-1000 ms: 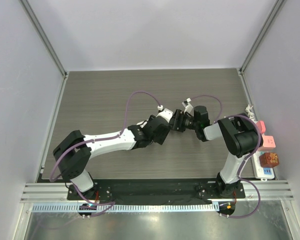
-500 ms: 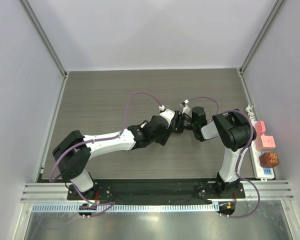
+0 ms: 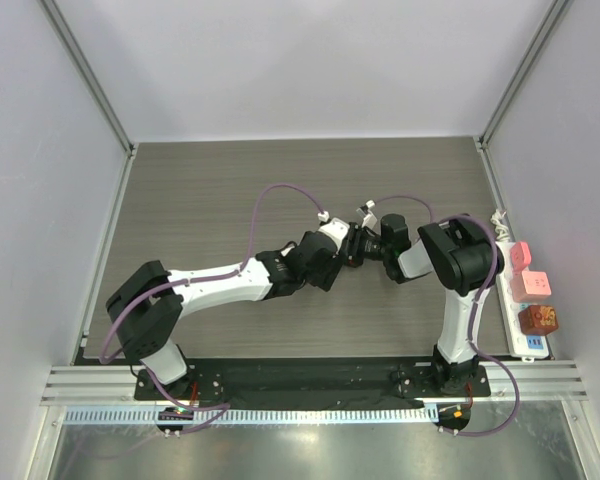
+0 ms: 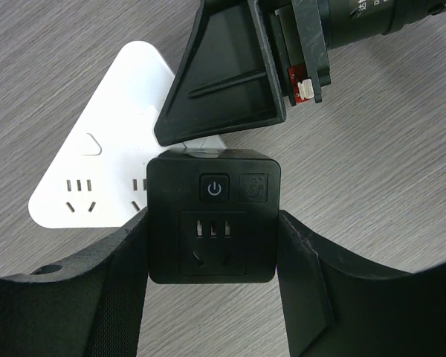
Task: Pull the plug off the socket
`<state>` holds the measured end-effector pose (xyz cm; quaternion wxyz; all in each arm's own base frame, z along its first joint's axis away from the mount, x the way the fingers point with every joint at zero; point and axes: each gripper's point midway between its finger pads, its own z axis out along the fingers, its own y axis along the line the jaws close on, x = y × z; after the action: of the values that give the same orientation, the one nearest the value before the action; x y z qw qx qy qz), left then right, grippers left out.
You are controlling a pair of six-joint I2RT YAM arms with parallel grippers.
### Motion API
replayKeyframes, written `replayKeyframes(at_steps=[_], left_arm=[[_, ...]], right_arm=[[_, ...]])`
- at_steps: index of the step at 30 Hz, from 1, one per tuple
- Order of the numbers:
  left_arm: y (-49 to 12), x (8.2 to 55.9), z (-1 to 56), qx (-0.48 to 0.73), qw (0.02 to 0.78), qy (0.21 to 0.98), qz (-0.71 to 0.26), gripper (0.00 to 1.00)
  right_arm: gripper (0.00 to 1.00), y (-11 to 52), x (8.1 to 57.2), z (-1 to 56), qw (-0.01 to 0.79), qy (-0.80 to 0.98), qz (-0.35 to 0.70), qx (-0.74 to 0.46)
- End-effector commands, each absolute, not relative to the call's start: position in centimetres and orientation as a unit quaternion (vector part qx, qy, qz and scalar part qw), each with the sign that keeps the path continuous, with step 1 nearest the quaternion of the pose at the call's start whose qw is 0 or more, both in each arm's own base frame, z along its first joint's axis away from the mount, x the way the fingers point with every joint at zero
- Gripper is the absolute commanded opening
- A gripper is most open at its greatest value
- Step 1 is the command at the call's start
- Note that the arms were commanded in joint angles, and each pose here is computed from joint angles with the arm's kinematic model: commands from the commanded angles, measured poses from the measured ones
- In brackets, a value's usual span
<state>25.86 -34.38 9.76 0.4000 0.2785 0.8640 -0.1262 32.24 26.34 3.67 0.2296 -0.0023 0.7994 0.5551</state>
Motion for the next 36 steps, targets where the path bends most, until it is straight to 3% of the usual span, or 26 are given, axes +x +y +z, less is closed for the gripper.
replayKeyframes(at_steps=[1, 10, 15, 18, 22, 30, 36], left_arm=[[-38.8, 27.2, 15.3, 0.246, 0.46, 0.825, -0.217, 0.0], [-38.7, 26.9, 16.3, 0.151, 0.335, 0.854, -0.368, 0.0], [-38.0, 27.1, 18.2, 0.115, 0.318, 0.838, -0.427, 0.0], [-37.1, 27.6, 19.0, 0.117, 0.348, 0.845, -0.389, 0.0], [-33.7, 27.9, 17.9, 0.155, 0.404, 0.879, -0.198, 0.0], [-32.5, 27.0, 18.7, 0.163, 0.42, 0.877, -0.169, 0.0], [-34.2, 25.9, 21.7, 0.125, 0.383, 0.84, -0.364, 0.0]], right_arm=[[0.01, 27.2, 32.3, 4.7, 0.244, 0.786, 0.568, -0.031], [0.01, 24.6, 33.3, 2.7, 0.297, 0.847, 0.436, -0.067], [0.01, 24.1, 33.6, 1.7, 0.297, 0.865, 0.396, -0.078], [0.01, 24.0, 33.7, 1.5, 0.298, 0.869, 0.389, -0.076], [0.01, 23.6, 33.8, 1.3, 0.3, 0.872, 0.379, -0.073], [0.01, 22.3, 34.4, 0.4, 0.307, 0.889, 0.333, -0.066], [0.01, 21.9, 34.6, 0.1, 0.309, 0.893, 0.32, -0.062]])
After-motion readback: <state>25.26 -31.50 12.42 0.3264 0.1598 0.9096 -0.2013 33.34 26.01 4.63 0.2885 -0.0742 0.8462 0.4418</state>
